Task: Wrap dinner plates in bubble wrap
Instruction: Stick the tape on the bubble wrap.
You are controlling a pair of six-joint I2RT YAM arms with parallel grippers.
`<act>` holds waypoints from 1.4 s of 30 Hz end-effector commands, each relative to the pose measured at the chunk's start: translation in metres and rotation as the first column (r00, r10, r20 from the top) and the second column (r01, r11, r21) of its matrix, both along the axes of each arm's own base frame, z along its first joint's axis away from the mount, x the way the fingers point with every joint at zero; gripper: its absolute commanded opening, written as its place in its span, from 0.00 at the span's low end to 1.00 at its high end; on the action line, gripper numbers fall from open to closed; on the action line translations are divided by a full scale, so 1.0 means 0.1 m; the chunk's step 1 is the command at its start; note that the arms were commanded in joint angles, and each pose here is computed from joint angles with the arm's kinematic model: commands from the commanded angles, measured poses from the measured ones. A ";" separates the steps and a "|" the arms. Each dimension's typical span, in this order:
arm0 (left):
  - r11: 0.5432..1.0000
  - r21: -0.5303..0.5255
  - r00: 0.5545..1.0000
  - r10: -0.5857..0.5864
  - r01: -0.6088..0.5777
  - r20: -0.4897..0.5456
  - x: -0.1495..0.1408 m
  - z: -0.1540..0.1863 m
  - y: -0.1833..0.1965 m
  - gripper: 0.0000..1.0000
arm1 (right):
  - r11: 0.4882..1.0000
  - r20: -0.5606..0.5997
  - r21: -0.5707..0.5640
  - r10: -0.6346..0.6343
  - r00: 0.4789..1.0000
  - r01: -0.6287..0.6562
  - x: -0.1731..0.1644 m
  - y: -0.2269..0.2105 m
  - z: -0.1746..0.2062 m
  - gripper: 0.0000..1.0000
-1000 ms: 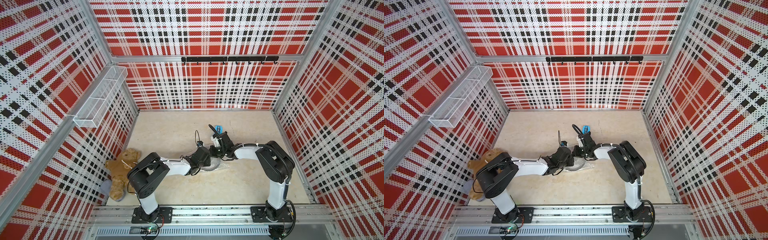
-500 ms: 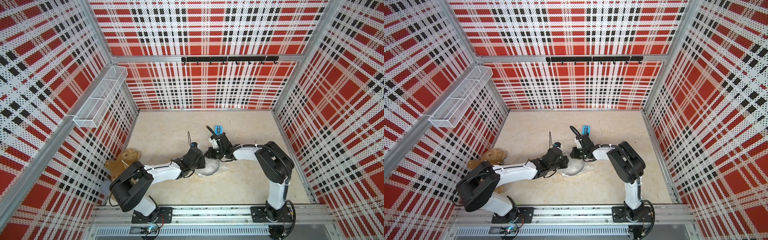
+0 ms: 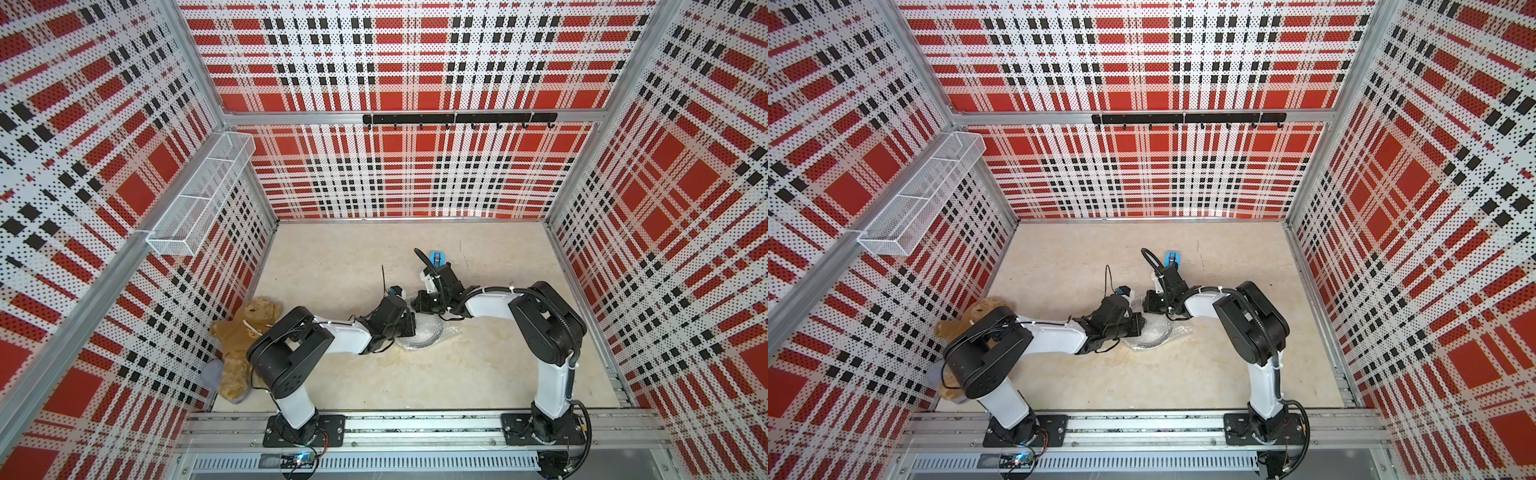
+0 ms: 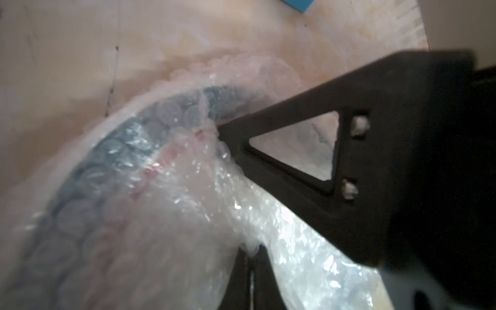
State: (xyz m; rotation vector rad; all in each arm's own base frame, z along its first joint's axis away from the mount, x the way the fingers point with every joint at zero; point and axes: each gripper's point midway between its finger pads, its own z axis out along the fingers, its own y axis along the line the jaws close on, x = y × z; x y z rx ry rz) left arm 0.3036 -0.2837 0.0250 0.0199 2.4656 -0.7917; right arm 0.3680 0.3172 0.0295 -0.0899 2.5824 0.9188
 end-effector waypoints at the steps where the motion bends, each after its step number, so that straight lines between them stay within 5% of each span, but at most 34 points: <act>1: 0.990 0.139 0.993 0.005 0.012 -0.122 -0.11 -0.45 0.34 0.00 | 0.986 0.020 -0.113 -0.119 0.993 0.120 0.32 -0.29 -0.27 0.00; 6: 0.981 0.192 0.997 -0.006 0.022 -0.083 0.12 -0.32 0.35 0.01 | 0.987 0.049 -0.081 -0.134 0.990 0.138 0.53 -0.18 -0.18 0.00; 16: 0.987 0.160 0.997 0.022 -0.010 -0.071 0.07 -0.32 0.31 0.00 | 1.000 0.266 0.020 -0.020 0.964 0.015 0.48 -0.09 0.90 0.05; 28: 0.994 0.105 0.998 0.028 -0.022 -0.051 0.10 -0.18 0.22 0.00 | 0.980 0.077 0.080 0.176 0.981 -0.182 -0.26 0.12 0.31 0.02; 33: 0.997 0.080 0.999 0.023 -0.020 -0.044 0.11 -0.10 0.18 0.01 | 0.989 -0.064 0.009 0.150 0.987 -0.150 -0.39 0.00 -0.23 0.00; 38: 1.000 0.005 1.000 0.030 -0.030 0.005 0.21 0.32 0.14 0.27 | 0.991 -0.139 -0.094 0.084 0.987 -0.098 -0.45 -0.20 -0.45 0.00; 42: 0.996 -0.070 0.996 0.065 -0.061 0.059 0.27 0.69 0.19 0.35 | 0.990 -0.140 -0.115 0.062 0.988 -0.078 -0.45 -0.26 -0.46 0.00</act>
